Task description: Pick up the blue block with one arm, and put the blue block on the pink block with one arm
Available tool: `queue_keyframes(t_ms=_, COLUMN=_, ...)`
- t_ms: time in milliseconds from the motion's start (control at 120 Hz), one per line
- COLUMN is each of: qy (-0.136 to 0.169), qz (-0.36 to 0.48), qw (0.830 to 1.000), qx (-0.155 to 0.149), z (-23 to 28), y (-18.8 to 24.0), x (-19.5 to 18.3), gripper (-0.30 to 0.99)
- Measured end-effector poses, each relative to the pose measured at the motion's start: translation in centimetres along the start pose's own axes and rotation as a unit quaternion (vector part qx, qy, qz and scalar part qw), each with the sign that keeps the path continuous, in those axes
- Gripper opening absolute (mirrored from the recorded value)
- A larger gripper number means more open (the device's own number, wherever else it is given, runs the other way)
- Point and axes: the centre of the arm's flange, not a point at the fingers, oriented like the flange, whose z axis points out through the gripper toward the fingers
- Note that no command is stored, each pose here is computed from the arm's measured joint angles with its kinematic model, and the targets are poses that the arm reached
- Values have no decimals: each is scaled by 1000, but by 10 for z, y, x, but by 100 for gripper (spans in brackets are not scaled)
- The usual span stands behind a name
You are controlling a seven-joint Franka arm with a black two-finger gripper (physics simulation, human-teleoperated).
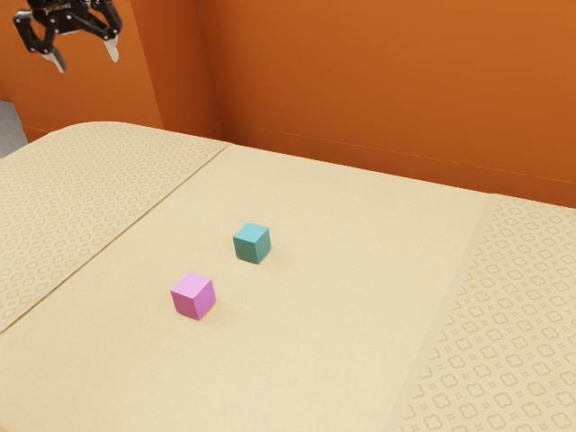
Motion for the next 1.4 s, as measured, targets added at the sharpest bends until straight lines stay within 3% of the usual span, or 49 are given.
queue_keyframes(t_ms=142, qy=1, qz=6, qw=1000, qx=13, z=8, y=1, x=9, gripper=67)
queue_keyframes(t_ms=225, qy=66, qz=27, qw=997, qx=-3, z=-66, y=8, x=-9, gripper=67)
queue_keyframes(t_ms=300, qy=77, qz=74, qw=994, qx=-25, z=-105, y=30, x=-43, gripper=67)
queue_keyframes(t_ms=383, qy=59, qz=147, qw=986, qx=-50, z=-134, y=58, x=-91, gripper=67)
queue_keyframes(t_ms=467, qy=31, qz=201, qw=978, qx=-51, z=-135, y=89, x=-123, gripper=67)
queue_keyframes(t_ms=608, qy=5, qz=224, qw=974, qx=-37, z=-127, y=100, x=-137, gripper=67)
queue_keyframes(t_ms=667, qy=-24, qz=217, qw=976, qx=-21, z=-99, y=96, x=-125, gripper=67)
queue_keyframes(t_ms=725, qy=-80, qz=206, qw=975, qx=-12, z=-41, y=76, x=-108, gripper=67)
queue_keyframes(t_ms=792, qy=-137, qz=191, qw=972, qx=-25, z=38, y=37, x=-100, gripper=67)
queue_keyframes(t_ms=883, qy=-176, qz=157, qw=971, qx=-26, z=137, y=-17, x=-137, gripper=67)
queue_keyframes(t_ms=958, qy=-205, qz=133, qw=969, qx=-15, z=204, y=-25, x=-154, gripper=67)
queue_keyframes(t_ms=1042, qy=-189, qz=154, qw=969, qx=28, z=262, y=22, x=-140, gripper=67)
queue_keyframes(t_ms=1117, qy=-147, qz=190, qw=968, qx=67, z=305, y=75, x=-110, gripper=67)
queue_keyframes(t_ms=1208, qy=-97, qz=241, qw=962, qx=83, z=344, y=120, x=-88, gripper=67)
queue_keyframes(t_ms=1242, qy=-88, qz=249, qw=961, qx=79, z=364, y=123, x=-70, gripper=67)
queue_keyframes(t_ms=1325, qy=-88, qz=268, qw=959, qx=26, z=406, y=127, x=-42, gripper=67)
queue_keyframes(t_ms=1400, qy=-74, qz=283, qw=956, qx=0, z=422, y=130, x=-23, gripper=67)
